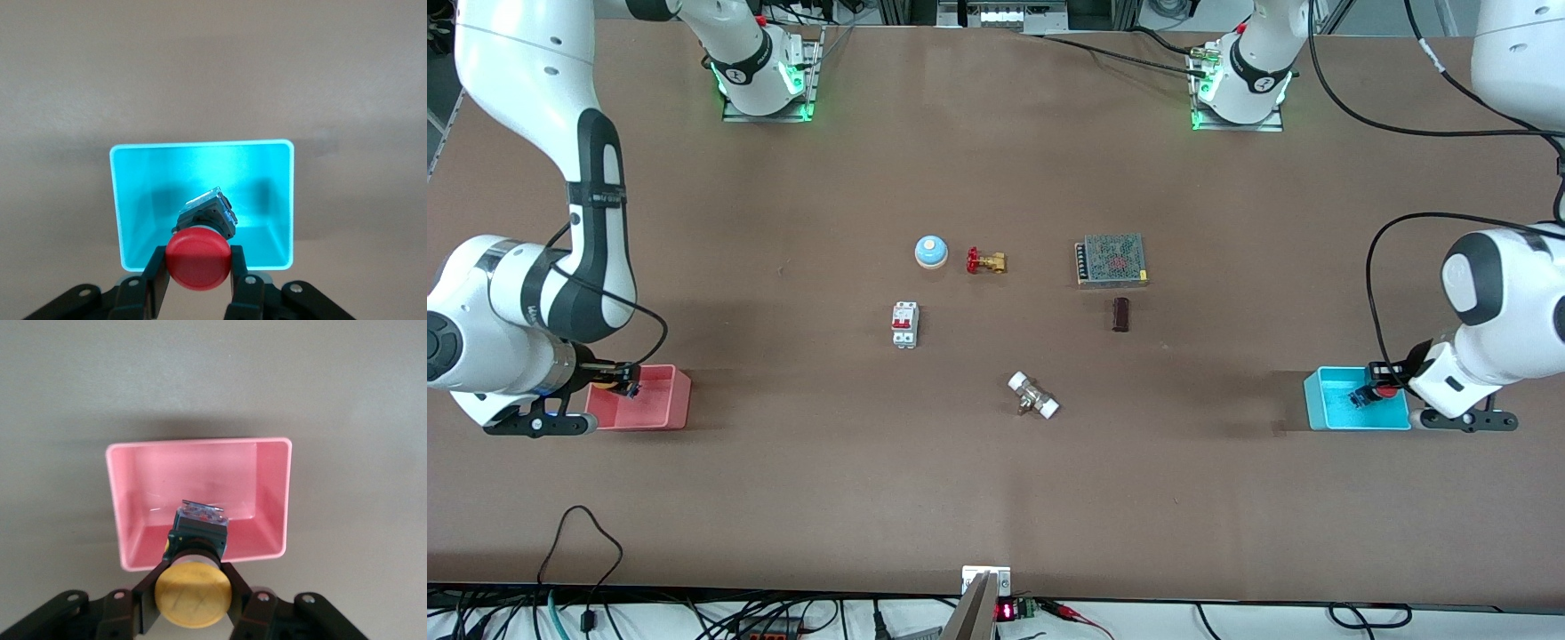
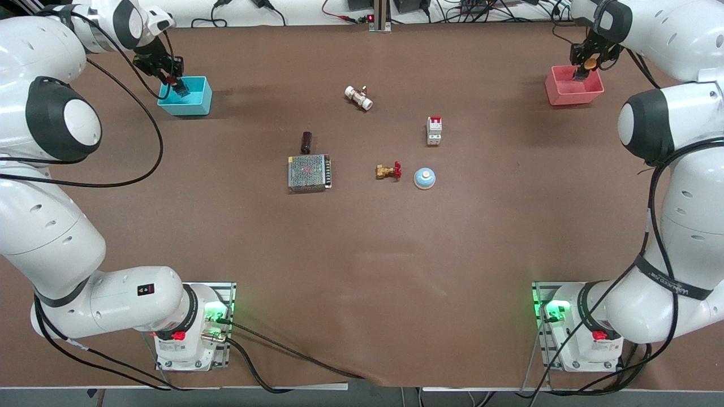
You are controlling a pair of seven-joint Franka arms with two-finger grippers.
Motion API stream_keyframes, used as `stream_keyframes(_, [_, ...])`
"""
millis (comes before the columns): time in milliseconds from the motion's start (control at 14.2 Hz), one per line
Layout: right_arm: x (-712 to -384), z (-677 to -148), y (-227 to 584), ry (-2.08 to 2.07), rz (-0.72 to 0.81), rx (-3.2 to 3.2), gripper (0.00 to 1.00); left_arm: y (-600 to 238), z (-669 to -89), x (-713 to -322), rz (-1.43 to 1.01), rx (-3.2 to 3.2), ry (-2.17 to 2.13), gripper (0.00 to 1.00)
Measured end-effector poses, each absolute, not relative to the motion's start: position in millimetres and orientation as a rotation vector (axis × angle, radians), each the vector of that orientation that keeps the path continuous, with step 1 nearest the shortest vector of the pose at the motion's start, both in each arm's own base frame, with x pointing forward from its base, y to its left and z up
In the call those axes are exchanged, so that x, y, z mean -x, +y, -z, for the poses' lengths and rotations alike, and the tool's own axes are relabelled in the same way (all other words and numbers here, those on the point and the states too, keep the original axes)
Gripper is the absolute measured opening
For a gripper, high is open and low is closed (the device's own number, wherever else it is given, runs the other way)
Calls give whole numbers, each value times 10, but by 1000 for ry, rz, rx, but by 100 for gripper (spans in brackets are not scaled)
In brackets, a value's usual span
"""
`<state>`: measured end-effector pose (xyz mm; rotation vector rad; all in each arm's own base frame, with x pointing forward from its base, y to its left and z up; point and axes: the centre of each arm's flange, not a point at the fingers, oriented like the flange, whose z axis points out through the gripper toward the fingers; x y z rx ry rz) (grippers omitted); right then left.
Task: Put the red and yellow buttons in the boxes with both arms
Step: 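Lower the yellow button into the pink box while the left gripper releases red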
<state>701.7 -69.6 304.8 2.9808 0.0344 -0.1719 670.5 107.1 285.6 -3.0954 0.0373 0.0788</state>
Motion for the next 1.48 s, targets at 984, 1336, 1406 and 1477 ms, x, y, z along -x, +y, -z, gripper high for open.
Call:
stream_keyframes(984, [-7100,-2380,-714,147,147,-3007,37,847,-3047,-6943,41,3099,-19,100])
stream_keyframes(1336, [-7115,-2322,-802,156,127,-3003,37,343,-3724,-6829,3,3117,-72,100])
stream_keyframes(1406, [-7122,-2325,-796,154,121,-3006,39,256,-3886,-6783,-6,3118,-65,100])
stream_keyframes(1477, [-7126,-2324,-792,148,115,-3013,39,194,-4054,-6732,-10,3116,-63,100])
